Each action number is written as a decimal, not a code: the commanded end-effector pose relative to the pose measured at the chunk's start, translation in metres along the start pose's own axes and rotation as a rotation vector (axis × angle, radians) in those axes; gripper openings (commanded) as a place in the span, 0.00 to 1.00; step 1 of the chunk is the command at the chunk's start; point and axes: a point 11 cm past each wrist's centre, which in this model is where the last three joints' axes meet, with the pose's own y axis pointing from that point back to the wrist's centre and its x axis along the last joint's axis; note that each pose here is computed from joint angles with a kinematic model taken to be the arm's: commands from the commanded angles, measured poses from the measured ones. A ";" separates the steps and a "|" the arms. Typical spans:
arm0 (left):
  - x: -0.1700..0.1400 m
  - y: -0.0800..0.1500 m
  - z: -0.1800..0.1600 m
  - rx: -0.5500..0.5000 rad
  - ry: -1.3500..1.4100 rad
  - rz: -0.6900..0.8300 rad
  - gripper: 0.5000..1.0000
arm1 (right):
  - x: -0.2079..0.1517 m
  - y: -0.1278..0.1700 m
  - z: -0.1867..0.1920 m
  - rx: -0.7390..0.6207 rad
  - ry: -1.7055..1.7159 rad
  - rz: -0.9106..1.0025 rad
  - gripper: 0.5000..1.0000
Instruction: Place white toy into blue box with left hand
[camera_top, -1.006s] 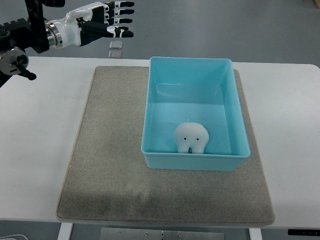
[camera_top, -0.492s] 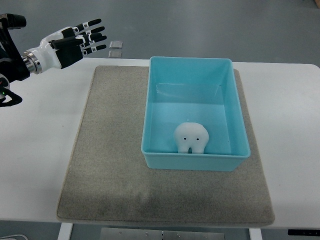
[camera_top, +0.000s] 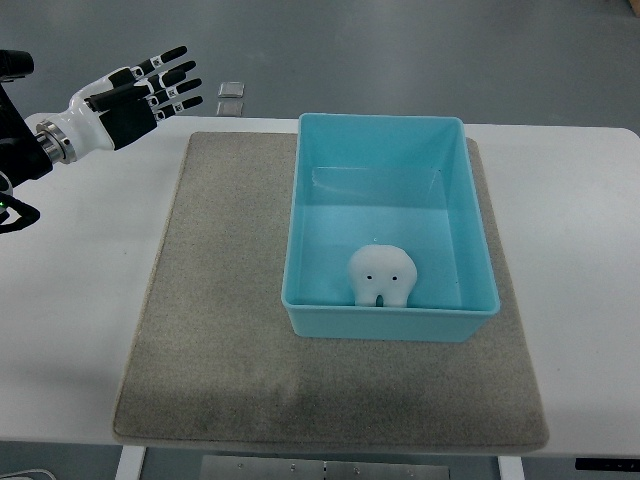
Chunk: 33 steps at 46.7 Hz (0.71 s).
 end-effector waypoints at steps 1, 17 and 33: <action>0.005 0.002 -0.003 0.001 0.011 0.014 0.99 | 0.000 0.000 0.000 0.000 0.000 0.000 0.87; 0.006 0.003 -0.005 0.001 0.017 0.014 0.99 | 0.000 0.000 0.000 0.001 -0.001 0.000 0.87; 0.006 0.004 -0.006 0.003 0.017 0.013 0.99 | -0.007 -0.001 0.000 0.000 0.001 -0.029 0.87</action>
